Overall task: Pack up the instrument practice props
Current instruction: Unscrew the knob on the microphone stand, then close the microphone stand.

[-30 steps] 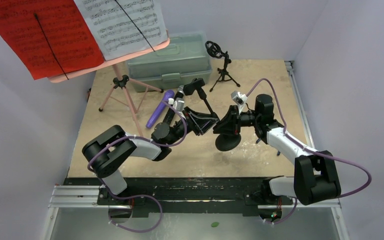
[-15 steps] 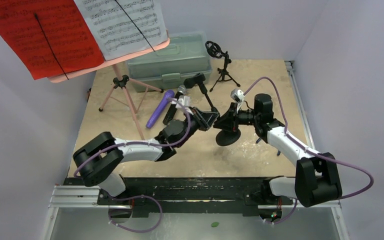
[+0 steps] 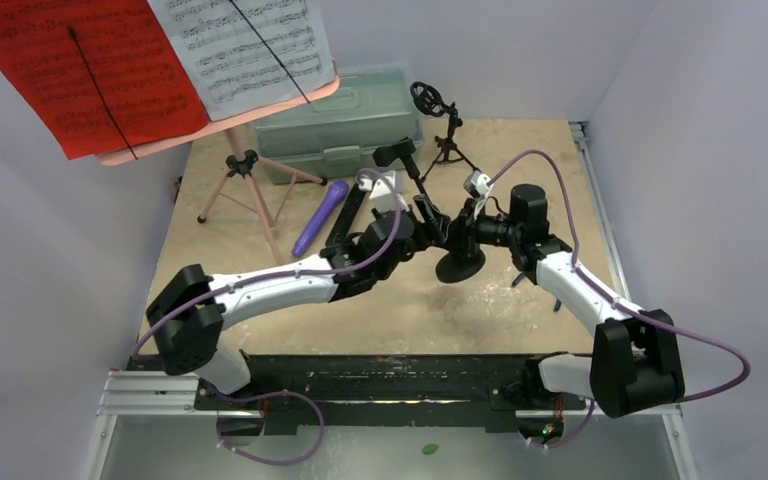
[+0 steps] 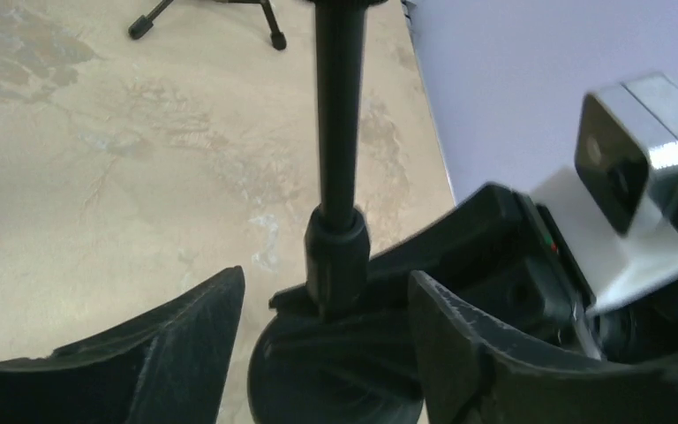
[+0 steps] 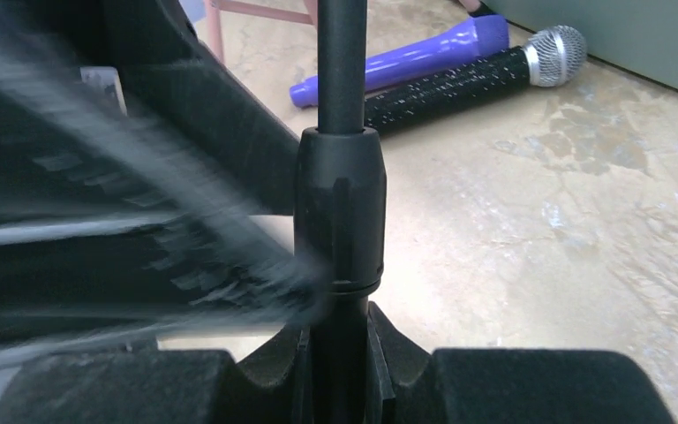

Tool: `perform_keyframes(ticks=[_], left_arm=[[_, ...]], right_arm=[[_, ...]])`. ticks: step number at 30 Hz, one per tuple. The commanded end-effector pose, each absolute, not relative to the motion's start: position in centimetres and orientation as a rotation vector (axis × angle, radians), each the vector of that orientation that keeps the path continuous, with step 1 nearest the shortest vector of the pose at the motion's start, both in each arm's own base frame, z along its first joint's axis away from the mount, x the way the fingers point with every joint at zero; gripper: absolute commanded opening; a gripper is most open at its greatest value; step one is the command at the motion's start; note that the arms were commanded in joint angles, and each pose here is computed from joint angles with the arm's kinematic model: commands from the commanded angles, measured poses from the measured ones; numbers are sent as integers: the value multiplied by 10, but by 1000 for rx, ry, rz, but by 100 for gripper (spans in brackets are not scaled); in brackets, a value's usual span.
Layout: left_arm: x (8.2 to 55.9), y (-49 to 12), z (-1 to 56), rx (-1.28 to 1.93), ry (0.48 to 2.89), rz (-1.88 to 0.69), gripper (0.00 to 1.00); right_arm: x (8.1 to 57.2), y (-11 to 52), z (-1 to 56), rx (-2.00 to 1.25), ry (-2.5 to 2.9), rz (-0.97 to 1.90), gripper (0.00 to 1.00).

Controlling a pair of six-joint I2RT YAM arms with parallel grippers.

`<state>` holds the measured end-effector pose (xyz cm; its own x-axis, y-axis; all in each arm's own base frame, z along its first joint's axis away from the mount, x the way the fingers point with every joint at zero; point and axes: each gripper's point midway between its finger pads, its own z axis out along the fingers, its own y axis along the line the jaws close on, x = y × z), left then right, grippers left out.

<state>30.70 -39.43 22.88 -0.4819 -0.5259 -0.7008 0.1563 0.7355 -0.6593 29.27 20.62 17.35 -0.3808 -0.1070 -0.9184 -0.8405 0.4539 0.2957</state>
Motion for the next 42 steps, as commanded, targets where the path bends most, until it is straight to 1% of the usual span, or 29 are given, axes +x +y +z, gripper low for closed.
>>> perform_keyframes(ticks=[1, 2, 3, 6, 7, 13, 17, 21, 25, 26, 28, 30, 34, 37, 40, 42], left_arm=[[265, -384, 298, 53, 1641, -1034, 86], [254, -374, 308, 116, 1584, -1051, 95], [245, -367, 310, 174, 1550, -1061, 98], [227, -345, 315, 286, 1467, -1082, 97], [226, -338, 318, 301, 1457, -1081, 95], [250, -293, 354, 249, 1416, -1040, 75], [253, -277, 388, 229, 1344, -990, 69], [253, -268, 424, 219, 1274, -958, 50], [266, -262, 446, 193, 1255, -880, 26], [271, -262, 448, 190, 1262, -854, 22], [282, -263, 453, 182, 1282, -812, 18], [296, -269, 449, 179, 1319, -790, 7], [325, -279, 437, 163, 1377, -819, 1], [336, -296, 413, 208, 1462, -853, 0], [326, -333, 384, 367, 1542, -994, 0], [318, -344, 374, 421, 1569, -1062, 0]], right_arm=[[278, 215, 203, -915, 1634, 1134, 0], [273, 216, 207, -933, 1611, 1161, 0], [268, 217, 210, -959, 1579, 1187, 0], [257, 219, 216, -1009, 1530, 1239, 0], [255, 220, 215, -1014, 1530, 1247, 0], [256, 218, 211, -1036, 1539, 1224, 0], [258, 217, 209, -1037, 1548, 1201, 0], [259, 217, 206, -1039, 1555, 1195, 0], [258, 217, 204, -1052, 1555, 1186, 0], [258, 217, 203, -1057, 1555, 1180, 0], [258, 217, 202, -1068, 1557, 1173, 0], [257, 218, 201, -1084, 1553, 1166, 0], [254, 218, 201, -1099, 1548, 1163, 0], [254, 218, 201, -1103, 1546, 1160, 0], [254, 218, 201, -1106, 1543, 1159, 0], [254, 218, 201, -1108, 1543, 1160, 0]])
